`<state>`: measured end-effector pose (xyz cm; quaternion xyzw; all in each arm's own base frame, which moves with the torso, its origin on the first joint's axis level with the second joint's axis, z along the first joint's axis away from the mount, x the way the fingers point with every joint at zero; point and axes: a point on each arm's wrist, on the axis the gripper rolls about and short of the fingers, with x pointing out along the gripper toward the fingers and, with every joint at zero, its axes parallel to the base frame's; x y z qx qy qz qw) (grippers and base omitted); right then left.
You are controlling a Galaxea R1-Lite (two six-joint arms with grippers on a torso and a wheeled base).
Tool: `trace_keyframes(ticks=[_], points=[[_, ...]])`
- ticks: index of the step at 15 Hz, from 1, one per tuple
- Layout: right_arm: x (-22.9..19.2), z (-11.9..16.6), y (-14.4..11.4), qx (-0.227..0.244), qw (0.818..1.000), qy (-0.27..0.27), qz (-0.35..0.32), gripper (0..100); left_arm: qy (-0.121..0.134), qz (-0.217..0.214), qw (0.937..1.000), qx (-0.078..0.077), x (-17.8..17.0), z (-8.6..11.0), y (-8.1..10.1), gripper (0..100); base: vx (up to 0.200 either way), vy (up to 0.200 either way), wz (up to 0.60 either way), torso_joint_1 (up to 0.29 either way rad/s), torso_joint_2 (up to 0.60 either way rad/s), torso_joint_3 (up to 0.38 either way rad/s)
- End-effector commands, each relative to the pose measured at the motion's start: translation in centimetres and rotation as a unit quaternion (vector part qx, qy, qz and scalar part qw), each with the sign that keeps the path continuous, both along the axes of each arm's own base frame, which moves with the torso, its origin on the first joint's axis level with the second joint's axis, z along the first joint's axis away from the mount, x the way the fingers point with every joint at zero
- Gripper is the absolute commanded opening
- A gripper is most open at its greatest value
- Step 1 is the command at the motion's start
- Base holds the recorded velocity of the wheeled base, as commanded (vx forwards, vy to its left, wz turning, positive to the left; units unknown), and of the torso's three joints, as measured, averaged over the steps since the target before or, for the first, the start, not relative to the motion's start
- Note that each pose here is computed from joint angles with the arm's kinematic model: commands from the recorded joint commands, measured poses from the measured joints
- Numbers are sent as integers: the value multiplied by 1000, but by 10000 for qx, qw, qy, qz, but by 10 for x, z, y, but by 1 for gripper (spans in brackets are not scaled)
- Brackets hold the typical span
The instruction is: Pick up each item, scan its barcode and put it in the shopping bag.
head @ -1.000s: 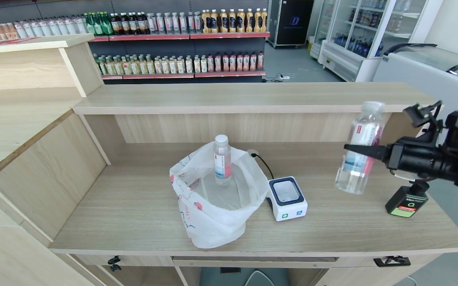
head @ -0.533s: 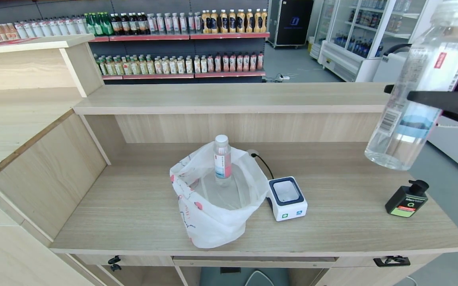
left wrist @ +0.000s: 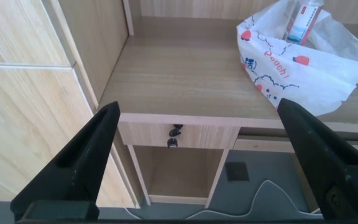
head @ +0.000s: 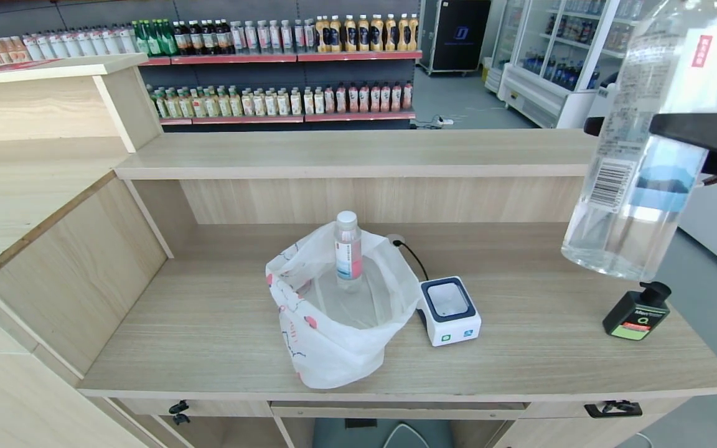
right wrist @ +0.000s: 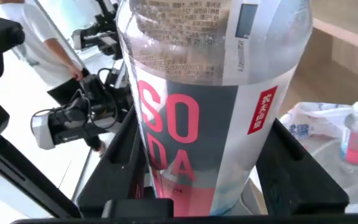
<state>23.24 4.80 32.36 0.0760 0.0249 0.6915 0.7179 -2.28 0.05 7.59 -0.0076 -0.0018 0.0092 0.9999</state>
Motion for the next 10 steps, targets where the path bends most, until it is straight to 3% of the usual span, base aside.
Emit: trace_keyframes(ticks=[1, 5, 10], points=[[-2, 9, 12, 23, 9996, 72, 280, 0, -6, -1, 10000, -1, 0, 0, 0, 100, 0, 0, 0, 0, 0, 0], [-16, 34, 30, 69, 9954, 521, 796, 0, -6, -1, 10000, -1, 0, 0, 0, 100, 0, 0, 0, 0, 0, 0], [-50, 46, 33, -342, 9817, 970, 1600, 0, -6, -1, 10000, -1, 0, 0, 0, 100, 0, 0, 0, 0, 0, 0]])
